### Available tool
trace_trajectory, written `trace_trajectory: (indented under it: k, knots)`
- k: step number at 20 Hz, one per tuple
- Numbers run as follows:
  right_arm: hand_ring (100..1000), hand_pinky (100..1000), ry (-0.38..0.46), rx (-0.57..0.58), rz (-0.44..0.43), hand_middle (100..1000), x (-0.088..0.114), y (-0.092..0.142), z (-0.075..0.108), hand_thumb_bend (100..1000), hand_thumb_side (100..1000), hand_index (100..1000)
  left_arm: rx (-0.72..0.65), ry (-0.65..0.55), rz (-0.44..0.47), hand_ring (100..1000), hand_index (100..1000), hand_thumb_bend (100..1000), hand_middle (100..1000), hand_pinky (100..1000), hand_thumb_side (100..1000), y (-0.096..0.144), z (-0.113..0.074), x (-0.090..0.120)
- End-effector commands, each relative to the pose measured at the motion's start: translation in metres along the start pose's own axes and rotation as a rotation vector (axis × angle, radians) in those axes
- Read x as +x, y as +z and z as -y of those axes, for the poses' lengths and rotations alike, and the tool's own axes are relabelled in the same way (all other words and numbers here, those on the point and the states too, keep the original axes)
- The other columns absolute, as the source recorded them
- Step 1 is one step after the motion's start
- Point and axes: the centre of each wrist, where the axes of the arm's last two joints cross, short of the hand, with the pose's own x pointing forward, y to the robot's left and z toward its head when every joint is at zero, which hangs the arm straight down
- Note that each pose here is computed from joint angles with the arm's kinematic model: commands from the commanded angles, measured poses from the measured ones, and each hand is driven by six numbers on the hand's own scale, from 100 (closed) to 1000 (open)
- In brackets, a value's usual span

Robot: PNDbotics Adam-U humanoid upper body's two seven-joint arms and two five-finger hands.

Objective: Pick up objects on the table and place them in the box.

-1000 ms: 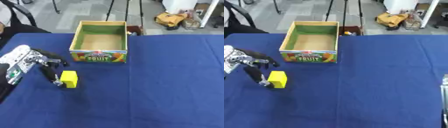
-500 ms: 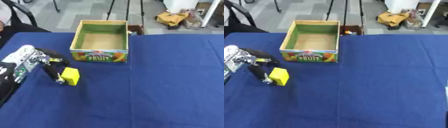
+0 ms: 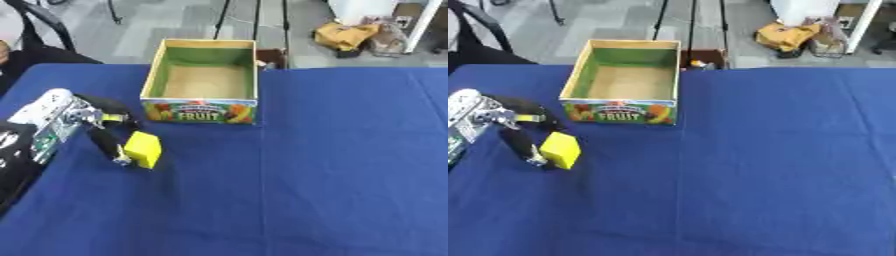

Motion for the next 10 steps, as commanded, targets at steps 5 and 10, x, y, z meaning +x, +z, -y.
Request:
trace_trajectory:
  k: [5,10]
  knots:
    - [848,754,0.006,-0.018,0.011,620,0.0017,-0.0041,0.0045,100,927,849,0.021,-0.078,0.014,839,975,459,905,739,541,0.0178,-0.0147,0.0006]
    - [848,753,0.006,-0.020,0.007,620,0.0015,-0.0032,0.0044,100,924,849,0.030,-0.114,0.064,834,977,434,902,736,531,0.0207,-0.0156,0.0064]
